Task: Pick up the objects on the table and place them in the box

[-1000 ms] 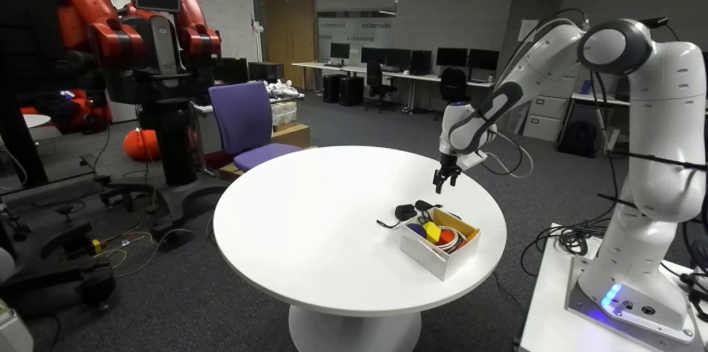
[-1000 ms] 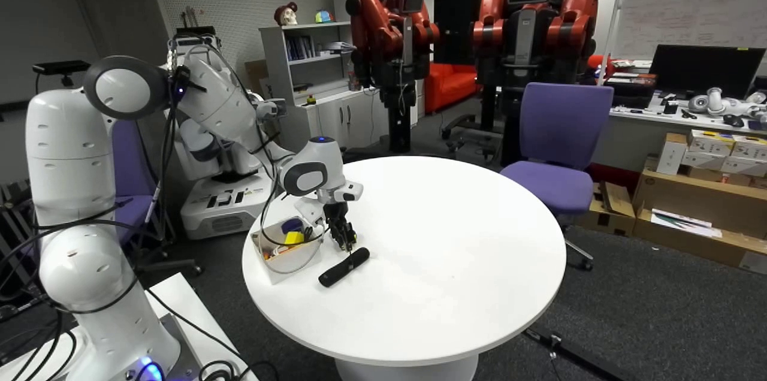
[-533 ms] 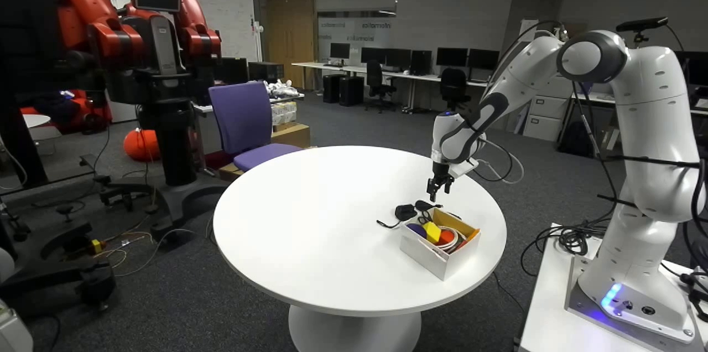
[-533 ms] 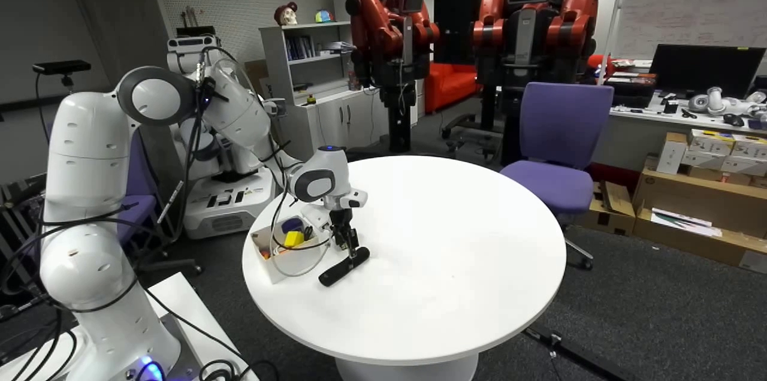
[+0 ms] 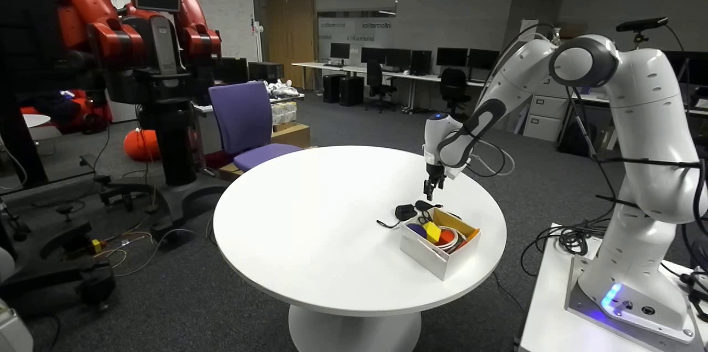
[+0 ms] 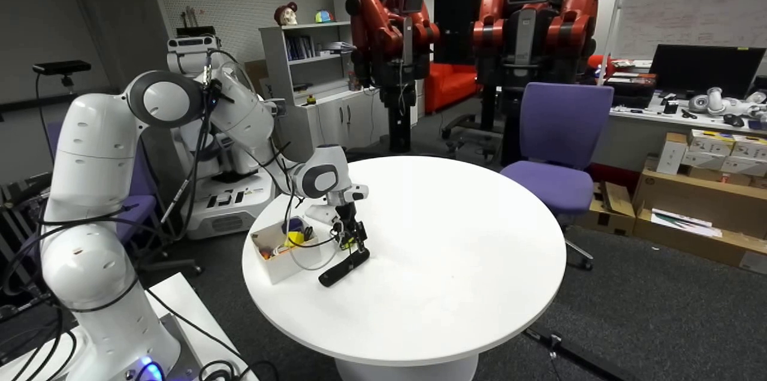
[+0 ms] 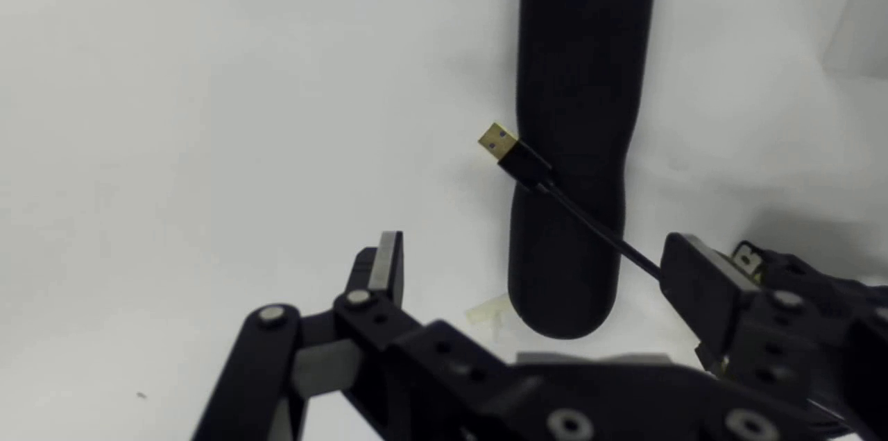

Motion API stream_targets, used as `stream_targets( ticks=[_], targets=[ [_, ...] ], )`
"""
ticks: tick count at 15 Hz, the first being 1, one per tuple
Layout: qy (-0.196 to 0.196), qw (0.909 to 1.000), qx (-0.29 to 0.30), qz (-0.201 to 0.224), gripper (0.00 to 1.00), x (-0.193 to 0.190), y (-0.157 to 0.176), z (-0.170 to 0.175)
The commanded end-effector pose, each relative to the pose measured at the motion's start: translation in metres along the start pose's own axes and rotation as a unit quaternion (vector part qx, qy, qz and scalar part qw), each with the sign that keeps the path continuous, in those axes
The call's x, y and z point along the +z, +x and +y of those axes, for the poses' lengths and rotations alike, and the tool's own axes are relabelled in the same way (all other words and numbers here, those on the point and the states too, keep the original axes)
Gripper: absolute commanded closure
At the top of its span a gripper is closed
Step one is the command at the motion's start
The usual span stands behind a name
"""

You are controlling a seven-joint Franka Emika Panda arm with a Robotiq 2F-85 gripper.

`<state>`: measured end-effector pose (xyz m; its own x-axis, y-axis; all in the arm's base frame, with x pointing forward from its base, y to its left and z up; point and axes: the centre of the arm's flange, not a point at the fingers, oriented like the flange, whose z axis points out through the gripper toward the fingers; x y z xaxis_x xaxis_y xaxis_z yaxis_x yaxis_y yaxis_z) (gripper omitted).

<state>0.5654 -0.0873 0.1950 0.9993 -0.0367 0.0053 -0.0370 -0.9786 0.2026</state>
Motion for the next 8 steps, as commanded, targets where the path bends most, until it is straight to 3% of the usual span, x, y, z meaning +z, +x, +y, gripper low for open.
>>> stream_targets(
  ticks=[1, 8],
  targets=[
    [-0.051, 0.9970, -0.056, 0.018, 0.00, -0.009, 0.005, -0.003],
    [-0.084, 0.9809, -0.175, 0.009, 0.00, -0.015, 0.004, -0.021]
  ],
)
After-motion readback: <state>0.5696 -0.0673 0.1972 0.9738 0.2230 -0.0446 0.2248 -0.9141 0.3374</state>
